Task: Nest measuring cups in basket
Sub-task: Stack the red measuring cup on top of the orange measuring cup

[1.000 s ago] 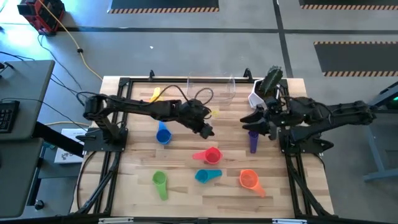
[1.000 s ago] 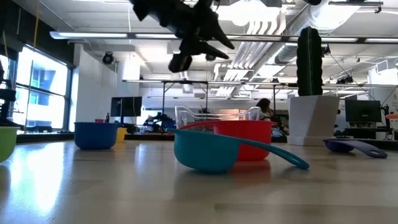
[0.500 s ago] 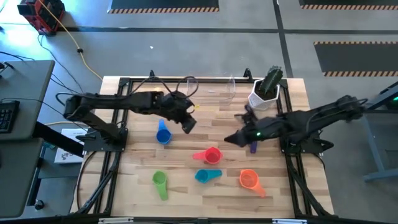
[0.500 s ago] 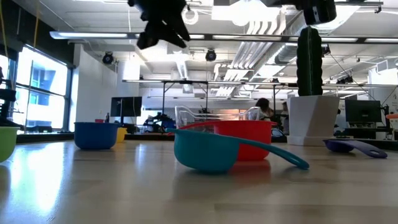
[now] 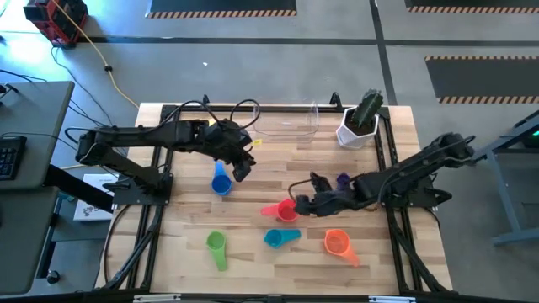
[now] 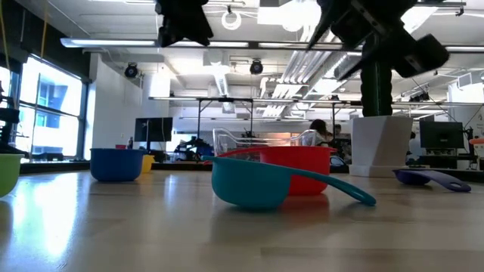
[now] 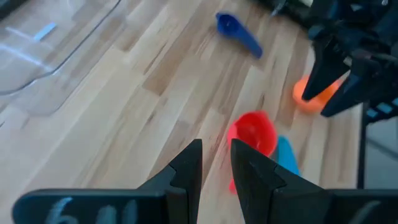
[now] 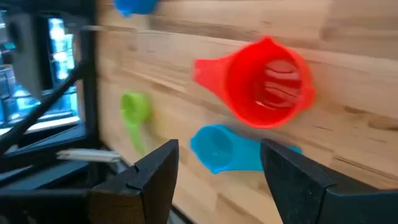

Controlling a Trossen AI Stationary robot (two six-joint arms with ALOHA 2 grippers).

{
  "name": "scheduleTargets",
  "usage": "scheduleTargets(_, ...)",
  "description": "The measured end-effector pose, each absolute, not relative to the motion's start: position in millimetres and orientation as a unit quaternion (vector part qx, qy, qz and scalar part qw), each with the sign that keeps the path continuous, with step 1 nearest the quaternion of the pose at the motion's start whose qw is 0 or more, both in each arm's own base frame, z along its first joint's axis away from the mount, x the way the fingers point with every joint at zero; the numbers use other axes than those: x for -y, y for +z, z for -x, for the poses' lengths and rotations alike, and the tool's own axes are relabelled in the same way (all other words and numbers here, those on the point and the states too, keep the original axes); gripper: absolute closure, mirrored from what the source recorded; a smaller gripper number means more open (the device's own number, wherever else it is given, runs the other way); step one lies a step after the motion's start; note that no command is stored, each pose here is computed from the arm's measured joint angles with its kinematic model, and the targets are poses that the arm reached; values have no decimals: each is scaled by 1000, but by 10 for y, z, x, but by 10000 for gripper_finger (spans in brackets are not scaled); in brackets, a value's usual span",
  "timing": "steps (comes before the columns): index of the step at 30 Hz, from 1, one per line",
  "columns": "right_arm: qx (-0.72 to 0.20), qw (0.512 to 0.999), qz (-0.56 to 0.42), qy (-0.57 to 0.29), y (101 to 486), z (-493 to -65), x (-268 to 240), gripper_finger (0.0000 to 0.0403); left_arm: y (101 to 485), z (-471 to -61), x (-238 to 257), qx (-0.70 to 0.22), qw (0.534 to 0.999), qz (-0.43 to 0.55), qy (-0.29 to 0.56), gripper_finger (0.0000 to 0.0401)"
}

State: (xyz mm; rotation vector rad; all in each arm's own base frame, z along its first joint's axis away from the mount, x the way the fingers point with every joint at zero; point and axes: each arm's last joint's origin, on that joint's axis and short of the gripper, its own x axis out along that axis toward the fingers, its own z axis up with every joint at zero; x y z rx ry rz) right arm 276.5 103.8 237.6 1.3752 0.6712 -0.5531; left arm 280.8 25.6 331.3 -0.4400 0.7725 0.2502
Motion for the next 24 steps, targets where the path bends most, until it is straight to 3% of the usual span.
scheduleTargets(24,-322,605,-620,-381,1574,-2995,-1173,185,3294,-2775,-253,-391,892,195,118,325)
